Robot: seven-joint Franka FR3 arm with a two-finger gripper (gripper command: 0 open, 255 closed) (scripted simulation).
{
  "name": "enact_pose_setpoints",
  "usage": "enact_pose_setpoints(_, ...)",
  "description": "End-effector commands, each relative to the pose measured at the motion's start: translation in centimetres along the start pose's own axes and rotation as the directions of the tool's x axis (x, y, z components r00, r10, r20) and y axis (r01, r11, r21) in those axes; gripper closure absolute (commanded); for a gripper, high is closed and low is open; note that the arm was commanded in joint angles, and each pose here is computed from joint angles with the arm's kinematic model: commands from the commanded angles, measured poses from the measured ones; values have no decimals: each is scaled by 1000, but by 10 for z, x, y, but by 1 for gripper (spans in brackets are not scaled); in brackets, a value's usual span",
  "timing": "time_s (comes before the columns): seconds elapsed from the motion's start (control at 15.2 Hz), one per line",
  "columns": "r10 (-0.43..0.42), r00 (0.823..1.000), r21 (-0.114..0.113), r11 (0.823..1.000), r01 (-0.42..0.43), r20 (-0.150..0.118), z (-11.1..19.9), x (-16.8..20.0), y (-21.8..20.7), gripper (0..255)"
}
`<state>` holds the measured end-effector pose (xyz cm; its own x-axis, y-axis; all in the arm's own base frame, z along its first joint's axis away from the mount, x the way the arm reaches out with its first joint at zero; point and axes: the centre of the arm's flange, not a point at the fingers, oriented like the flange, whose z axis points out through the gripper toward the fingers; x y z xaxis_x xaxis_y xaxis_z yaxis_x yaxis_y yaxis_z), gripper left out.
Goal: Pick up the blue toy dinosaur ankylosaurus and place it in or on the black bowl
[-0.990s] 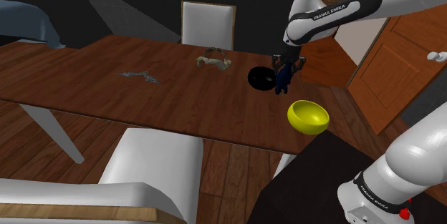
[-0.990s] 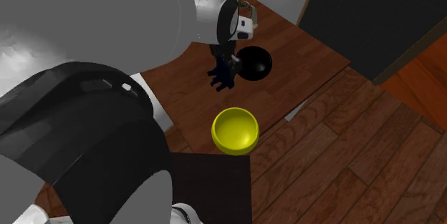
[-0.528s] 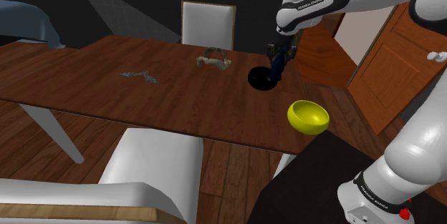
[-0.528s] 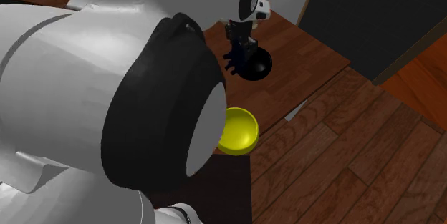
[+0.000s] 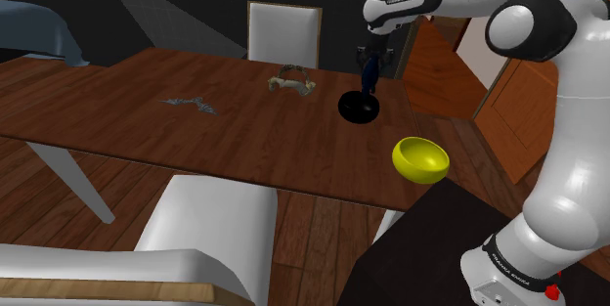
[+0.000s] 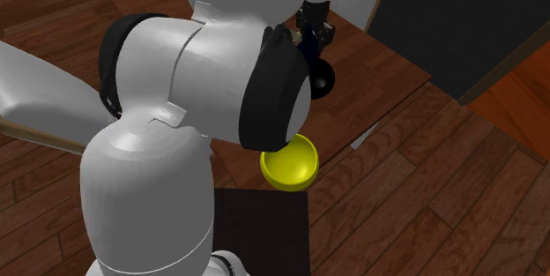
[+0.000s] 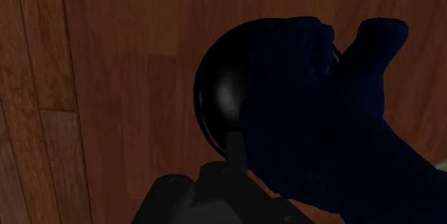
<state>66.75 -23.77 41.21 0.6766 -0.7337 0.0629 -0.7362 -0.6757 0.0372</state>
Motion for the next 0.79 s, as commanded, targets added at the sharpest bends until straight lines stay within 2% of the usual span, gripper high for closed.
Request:
enact_pose_setpoints(0.0, 0, 1000, 1, 1000, 0, -1, -1, 27, -9, 255)
enact_pose_setpoints(0.73, 0, 1000, 1, 1000, 0, -1, 57, 23, -11, 255)
